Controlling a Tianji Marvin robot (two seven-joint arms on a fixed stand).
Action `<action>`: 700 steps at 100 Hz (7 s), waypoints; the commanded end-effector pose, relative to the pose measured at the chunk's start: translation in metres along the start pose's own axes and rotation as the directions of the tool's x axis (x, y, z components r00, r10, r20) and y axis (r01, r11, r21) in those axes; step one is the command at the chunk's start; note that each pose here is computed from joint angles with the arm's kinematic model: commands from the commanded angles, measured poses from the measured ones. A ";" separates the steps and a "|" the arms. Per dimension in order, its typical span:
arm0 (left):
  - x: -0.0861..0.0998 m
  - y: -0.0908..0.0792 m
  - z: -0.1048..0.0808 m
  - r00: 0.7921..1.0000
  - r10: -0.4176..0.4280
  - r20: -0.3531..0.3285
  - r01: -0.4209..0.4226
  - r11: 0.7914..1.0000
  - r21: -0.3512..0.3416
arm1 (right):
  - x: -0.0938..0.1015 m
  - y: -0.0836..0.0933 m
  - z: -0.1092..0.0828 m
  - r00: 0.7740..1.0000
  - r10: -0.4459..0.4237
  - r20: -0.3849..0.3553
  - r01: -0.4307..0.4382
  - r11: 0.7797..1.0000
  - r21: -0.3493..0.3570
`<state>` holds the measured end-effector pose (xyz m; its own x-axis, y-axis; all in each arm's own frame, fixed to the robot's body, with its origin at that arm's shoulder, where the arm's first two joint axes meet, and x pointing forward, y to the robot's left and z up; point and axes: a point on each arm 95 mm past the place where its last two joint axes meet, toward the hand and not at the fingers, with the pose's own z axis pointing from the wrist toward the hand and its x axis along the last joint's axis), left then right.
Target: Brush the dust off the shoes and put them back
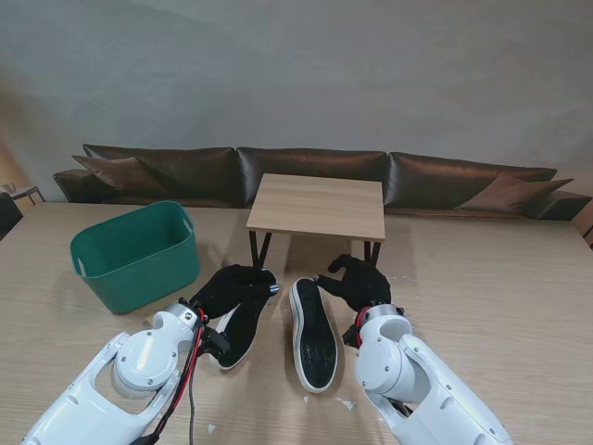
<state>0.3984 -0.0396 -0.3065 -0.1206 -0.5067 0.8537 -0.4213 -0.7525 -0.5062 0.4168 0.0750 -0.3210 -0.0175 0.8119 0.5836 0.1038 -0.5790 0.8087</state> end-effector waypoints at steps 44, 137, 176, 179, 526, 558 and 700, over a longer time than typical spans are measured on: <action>0.000 0.003 -0.004 1.000 0.022 0.001 -0.022 1.000 -0.021 | -0.031 0.033 -0.033 0.962 0.109 -0.249 -0.089 0.992 0.090; 0.007 -0.012 -0.077 0.957 0.275 0.092 -0.282 0.957 0.069 | -0.055 0.031 -0.032 0.961 0.104 -0.256 -0.075 0.990 0.121; -0.007 -0.014 -0.123 0.868 0.431 0.246 -0.467 0.878 0.108 | -0.054 0.031 -0.036 0.960 0.124 -0.251 -0.092 0.987 0.135; -0.008 -0.014 -0.125 0.860 0.442 0.255 -0.480 0.870 0.110 | -0.054 0.031 -0.036 0.960 0.125 -0.251 -0.093 0.986 0.135; -0.166 -0.054 -0.094 0.373 0.810 0.453 -0.768 0.543 -0.338 | -0.060 0.014 -0.030 0.953 0.249 -0.172 -0.217 0.959 0.184; -0.159 -0.055 -0.096 0.428 0.809 0.403 -0.746 0.568 -0.347 | -0.061 0.013 -0.030 0.954 0.245 -0.170 -0.212 0.958 0.191; -0.094 -0.074 -0.126 0.654 0.634 0.412 -0.679 0.733 -0.050 | -0.064 0.003 -0.030 0.952 0.267 -0.151 -0.227 0.944 0.239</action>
<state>0.3277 0.1207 -0.3389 0.0326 -0.9835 0.1782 -0.2633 -0.1805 -0.9477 0.3895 0.0160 -0.3508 -0.1416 0.6081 0.7811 0.3213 -0.7181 0.6173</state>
